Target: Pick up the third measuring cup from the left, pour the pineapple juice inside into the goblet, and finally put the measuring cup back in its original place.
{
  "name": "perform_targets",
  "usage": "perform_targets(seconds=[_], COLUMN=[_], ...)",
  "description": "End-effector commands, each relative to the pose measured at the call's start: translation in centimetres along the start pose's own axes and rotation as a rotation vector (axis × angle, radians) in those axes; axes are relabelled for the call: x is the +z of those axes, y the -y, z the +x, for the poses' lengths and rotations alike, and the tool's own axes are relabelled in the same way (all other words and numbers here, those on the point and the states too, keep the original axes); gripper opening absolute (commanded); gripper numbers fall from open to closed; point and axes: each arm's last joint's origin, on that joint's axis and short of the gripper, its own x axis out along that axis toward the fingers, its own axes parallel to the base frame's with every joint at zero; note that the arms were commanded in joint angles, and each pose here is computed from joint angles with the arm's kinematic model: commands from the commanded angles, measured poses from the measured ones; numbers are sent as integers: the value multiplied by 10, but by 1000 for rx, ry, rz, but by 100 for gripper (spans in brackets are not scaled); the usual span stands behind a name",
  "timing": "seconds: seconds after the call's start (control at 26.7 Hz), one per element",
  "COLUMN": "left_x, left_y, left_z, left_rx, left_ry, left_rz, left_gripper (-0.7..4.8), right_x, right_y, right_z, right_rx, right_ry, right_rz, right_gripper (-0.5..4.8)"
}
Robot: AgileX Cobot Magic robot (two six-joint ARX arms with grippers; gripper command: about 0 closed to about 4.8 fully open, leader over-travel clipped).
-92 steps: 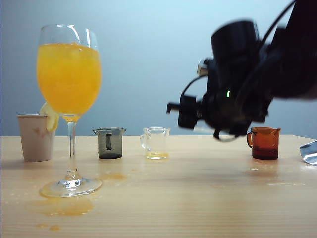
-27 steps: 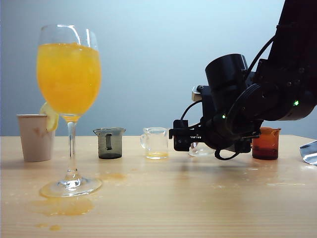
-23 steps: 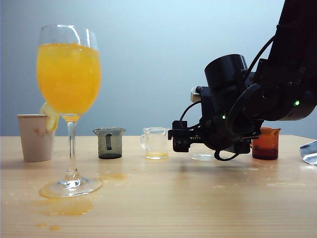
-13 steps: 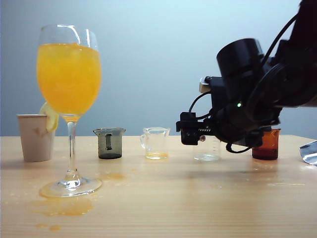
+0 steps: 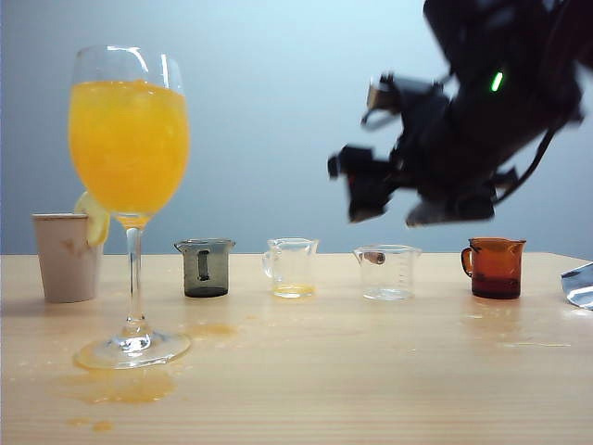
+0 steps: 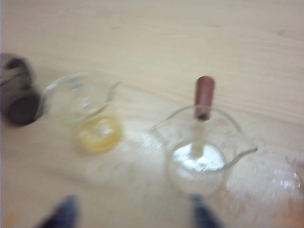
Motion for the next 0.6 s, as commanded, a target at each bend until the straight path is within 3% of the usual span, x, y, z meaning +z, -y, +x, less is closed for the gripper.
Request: perform_targets(seconds=[0.04,0.22,0.6], left_x=[2,2,1], left_y=[0,0,-4], left_z=[-1,-1,-3], left_rx=[-1,0,-13], left_ry=[14,13,21], left_rz=[1,1,-33], left_gripper=[-3,-3,-3], right_x=[18,40,42], right_y=[-4,5,42], right_z=[-39,-97,-218], right_rx=[123,199,140], right_ry=[-43,3,209], right_rz=[-18,-8,4], right_gripper=[-8,-8,-8])
